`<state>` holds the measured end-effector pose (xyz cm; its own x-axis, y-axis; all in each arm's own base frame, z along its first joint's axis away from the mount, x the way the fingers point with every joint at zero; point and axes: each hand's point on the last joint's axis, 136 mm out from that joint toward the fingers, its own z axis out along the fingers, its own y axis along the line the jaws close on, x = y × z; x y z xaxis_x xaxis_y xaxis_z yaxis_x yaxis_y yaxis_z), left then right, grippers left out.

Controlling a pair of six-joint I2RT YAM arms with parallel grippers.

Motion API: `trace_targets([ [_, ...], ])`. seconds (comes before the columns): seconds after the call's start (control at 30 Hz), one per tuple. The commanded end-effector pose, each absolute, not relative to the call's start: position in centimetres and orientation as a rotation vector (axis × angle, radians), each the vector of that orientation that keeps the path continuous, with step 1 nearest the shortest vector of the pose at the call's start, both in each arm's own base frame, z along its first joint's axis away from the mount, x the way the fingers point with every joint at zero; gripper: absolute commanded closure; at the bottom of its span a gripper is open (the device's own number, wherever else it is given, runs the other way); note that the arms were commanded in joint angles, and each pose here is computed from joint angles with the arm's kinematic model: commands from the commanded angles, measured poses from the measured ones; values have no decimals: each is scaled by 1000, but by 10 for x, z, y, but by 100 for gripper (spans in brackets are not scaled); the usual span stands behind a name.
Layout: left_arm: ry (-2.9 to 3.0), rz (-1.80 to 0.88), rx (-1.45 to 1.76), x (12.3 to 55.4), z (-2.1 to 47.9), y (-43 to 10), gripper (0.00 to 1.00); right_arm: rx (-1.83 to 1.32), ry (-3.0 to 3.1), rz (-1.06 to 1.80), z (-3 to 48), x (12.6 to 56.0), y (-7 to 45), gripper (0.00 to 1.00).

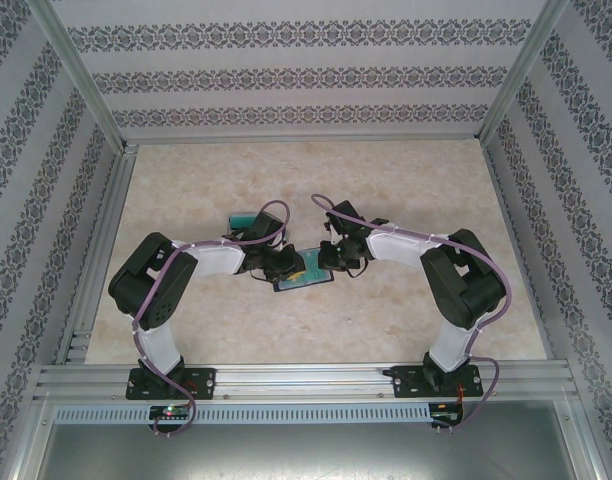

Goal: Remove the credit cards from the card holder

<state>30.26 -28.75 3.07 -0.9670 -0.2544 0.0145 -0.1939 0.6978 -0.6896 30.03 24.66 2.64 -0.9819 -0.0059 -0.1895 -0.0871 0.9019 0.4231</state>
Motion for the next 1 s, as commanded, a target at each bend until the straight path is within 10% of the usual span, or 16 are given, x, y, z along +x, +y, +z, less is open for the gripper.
trace_targets([
  [0.0,2819,-1150,-389,301,26,-289,87,-78,2907,625,18,295,245,85],
  [0.13,2809,-1158,-390,302,29,-290,100,-74,2911,617,16,295,244,85],
  [0.97,2856,-975,-381,284,33,-245,100,15,2964,539,3,293,224,87],
])
